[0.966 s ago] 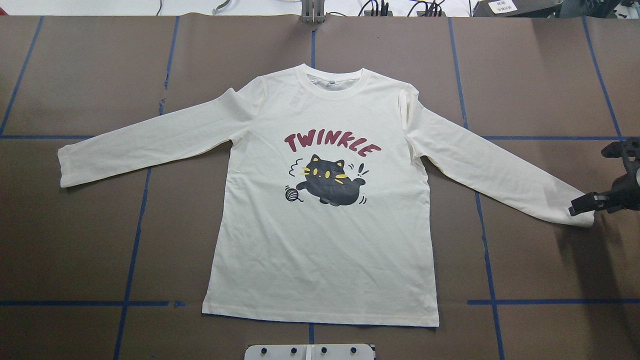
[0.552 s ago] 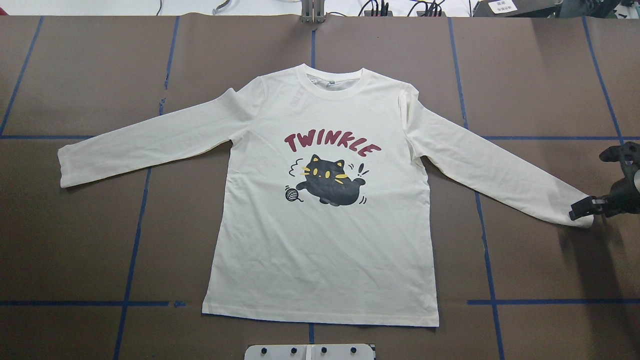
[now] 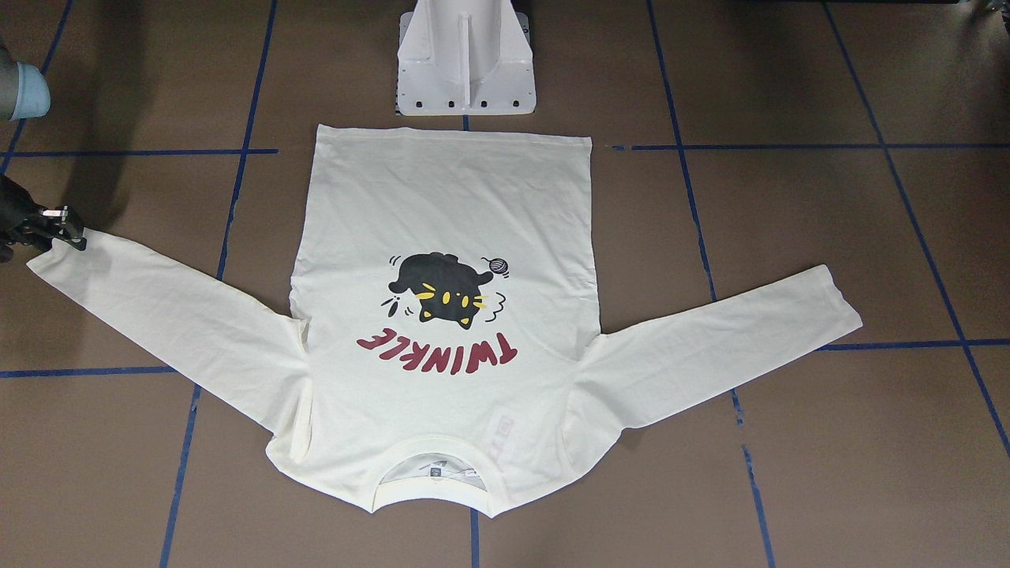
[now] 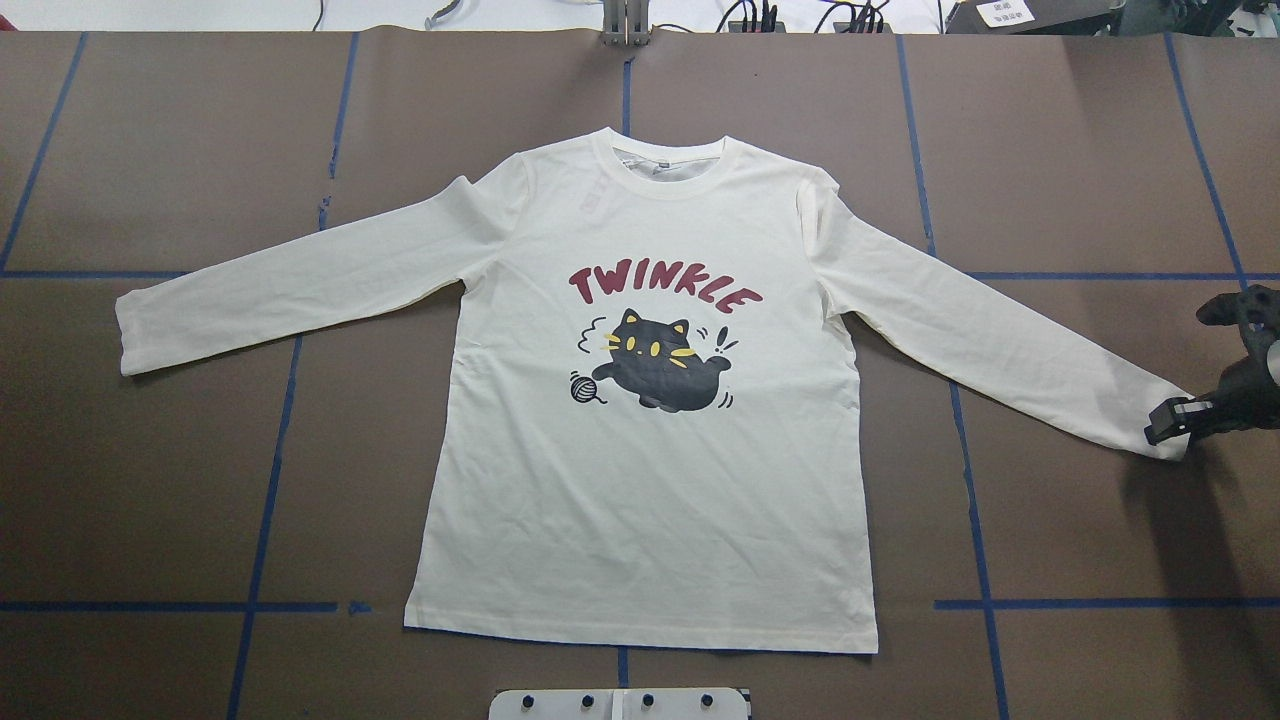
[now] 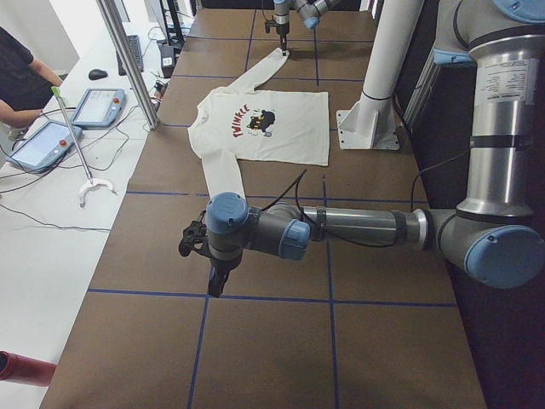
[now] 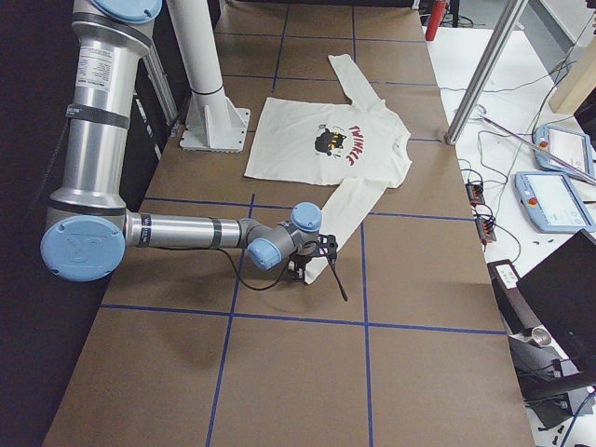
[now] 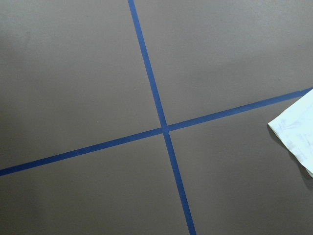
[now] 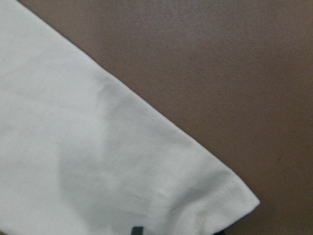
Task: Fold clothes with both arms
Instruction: 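Move the right gripper to the sleeve cuff nearest it and grasp, then lift the held sleeve and carry it across the shirt front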
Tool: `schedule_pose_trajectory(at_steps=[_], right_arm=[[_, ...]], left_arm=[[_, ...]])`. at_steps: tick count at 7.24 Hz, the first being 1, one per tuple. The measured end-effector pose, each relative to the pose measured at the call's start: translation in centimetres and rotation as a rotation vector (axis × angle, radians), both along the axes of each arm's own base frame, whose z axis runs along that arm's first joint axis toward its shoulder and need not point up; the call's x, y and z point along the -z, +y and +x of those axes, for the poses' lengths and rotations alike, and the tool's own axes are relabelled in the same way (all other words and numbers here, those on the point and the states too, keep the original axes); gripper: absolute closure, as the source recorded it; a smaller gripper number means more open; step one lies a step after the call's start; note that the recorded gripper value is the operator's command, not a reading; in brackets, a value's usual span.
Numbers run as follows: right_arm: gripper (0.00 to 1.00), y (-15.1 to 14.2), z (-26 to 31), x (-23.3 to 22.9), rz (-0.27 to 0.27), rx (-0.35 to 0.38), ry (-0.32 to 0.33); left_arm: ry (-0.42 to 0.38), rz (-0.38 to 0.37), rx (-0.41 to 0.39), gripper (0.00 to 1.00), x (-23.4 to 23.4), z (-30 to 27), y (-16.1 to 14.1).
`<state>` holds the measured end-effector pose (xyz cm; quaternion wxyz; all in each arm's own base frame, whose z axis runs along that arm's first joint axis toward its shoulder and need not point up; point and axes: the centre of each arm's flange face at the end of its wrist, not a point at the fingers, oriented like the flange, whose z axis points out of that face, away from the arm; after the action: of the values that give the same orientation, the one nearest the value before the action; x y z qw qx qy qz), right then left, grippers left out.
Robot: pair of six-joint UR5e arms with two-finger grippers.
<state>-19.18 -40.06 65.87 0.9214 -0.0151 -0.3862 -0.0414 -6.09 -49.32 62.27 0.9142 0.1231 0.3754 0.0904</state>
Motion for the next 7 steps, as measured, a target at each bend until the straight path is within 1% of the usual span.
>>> schedule_pose_trajectory(at_steps=[1, 2, 4, 5, 6, 7], right_arm=[[0.98, 0.0, 0.0, 0.4, -0.003, 0.004, -0.015], [1.00, -0.1, 0.3, 1.0, -0.005, 0.004, -0.034], [1.00, -0.5, 1.3, 2.9, 0.015, -0.015, -0.070], [1.00, -0.9, 1.8, 4.6, 0.037, -0.024, -0.096], [1.00, -1.8, 1.6, 7.2, 0.063, -0.028, -0.135], [1.00, -3.5, 0.8, 10.6, 0.087, -0.032, -0.191]], left_arm=[[0.000, 0.000, 0.000, 0.01, 0.0, 0.0, 0.0], [0.000, 0.000, 0.000, 0.01, 0.0, 0.0, 0.0], [-0.001, 0.002, 0.000, 0.01, 0.1, 0.0, -0.1], [-0.001, 0.002, 0.001, 0.01, 0.1, 0.0, -0.1], [-0.001, 0.003, 0.001, 0.01, 0.2, 0.0, -0.2], [-0.001, 0.005, 0.001, 0.01, 0.3, 0.0, -0.2]])
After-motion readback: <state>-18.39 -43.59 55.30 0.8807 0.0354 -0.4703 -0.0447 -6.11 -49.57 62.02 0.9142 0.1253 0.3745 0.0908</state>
